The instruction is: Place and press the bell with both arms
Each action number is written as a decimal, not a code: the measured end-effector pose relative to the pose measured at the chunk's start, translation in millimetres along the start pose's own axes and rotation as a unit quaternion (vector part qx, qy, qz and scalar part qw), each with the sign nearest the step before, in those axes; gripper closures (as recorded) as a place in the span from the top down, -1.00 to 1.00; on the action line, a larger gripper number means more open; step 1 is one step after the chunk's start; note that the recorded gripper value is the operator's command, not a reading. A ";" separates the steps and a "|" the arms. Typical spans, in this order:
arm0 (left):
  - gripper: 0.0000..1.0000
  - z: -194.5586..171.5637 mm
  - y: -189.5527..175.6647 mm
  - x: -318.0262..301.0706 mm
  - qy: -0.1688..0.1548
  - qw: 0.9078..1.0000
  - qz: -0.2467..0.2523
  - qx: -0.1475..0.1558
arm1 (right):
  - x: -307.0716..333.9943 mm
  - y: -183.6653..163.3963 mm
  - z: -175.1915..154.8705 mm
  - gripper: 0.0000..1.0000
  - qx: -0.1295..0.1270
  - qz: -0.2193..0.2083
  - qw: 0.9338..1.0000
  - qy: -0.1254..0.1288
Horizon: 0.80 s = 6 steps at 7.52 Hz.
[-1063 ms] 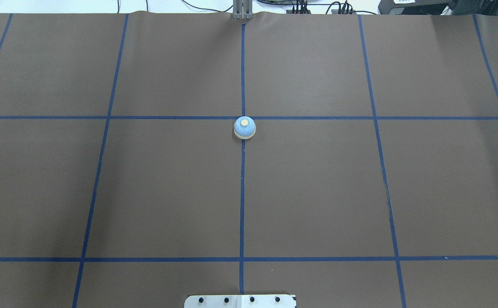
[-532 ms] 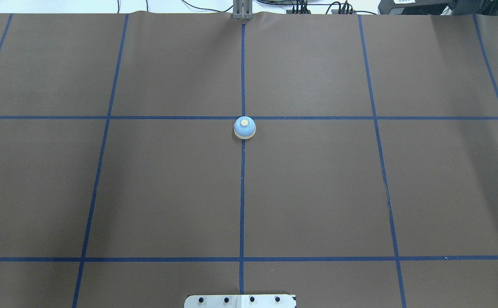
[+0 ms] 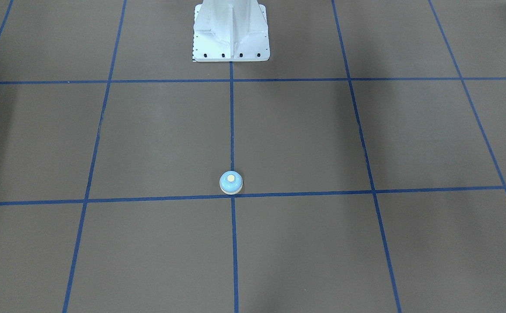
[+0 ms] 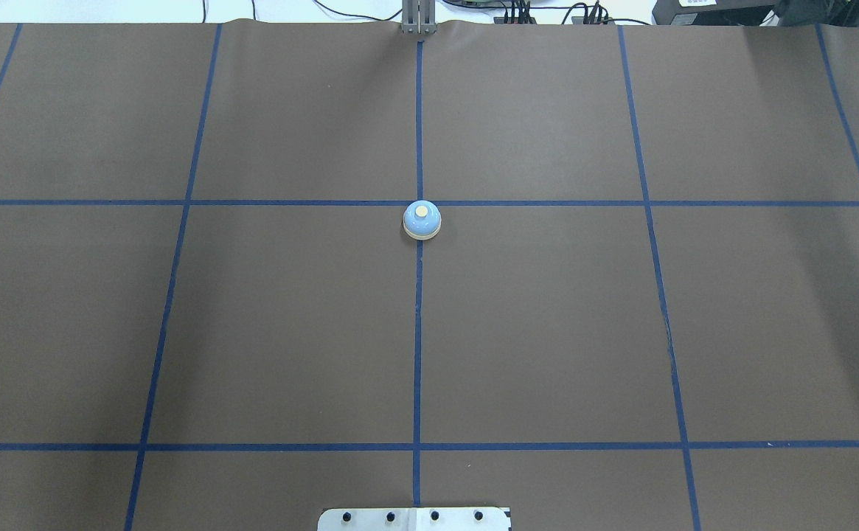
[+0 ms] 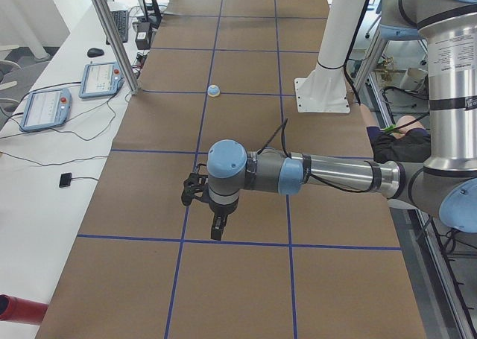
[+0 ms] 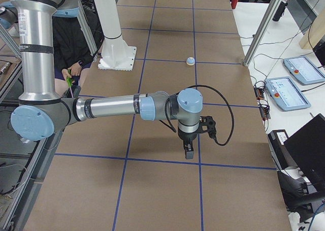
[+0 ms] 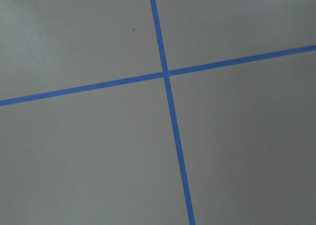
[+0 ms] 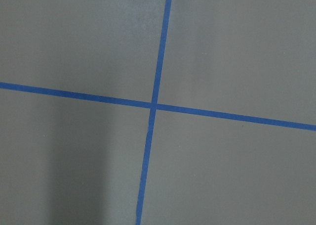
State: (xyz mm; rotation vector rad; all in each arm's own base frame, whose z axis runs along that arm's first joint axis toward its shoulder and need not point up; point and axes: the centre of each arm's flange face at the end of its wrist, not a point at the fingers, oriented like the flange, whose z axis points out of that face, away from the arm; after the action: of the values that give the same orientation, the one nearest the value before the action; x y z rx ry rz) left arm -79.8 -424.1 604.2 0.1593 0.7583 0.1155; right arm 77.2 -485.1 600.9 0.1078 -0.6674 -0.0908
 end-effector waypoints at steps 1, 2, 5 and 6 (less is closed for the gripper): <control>1.00 1.0 2.2 -0.8 0.000 1.000 -0.002 -0.001 | 0.1 1.9 1.8 0.99 -0.002 0.000 1.000 -0.002; 1.00 1.6 3.4 -1.2 0.000 1.000 -0.002 -0.002 | -0.5 3.6 3.4 0.99 -0.003 0.001 1.000 -0.006; 1.00 5.2 5.2 -4.6 0.000 1.000 -0.006 -0.006 | -5.6 5.4 5.0 1.00 -0.001 0.000 0.999 -0.037; 1.00 5.8 5.5 -5.2 0.000 1.000 -0.007 -0.007 | -5.5 6.9 6.3 1.00 0.002 -0.005 0.999 -0.040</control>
State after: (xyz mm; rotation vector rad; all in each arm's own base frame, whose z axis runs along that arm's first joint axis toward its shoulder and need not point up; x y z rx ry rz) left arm -79.8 -420.1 612.9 0.1414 0.7580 0.1072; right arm 69.3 -478.1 603.3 0.1113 -0.7473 -0.1041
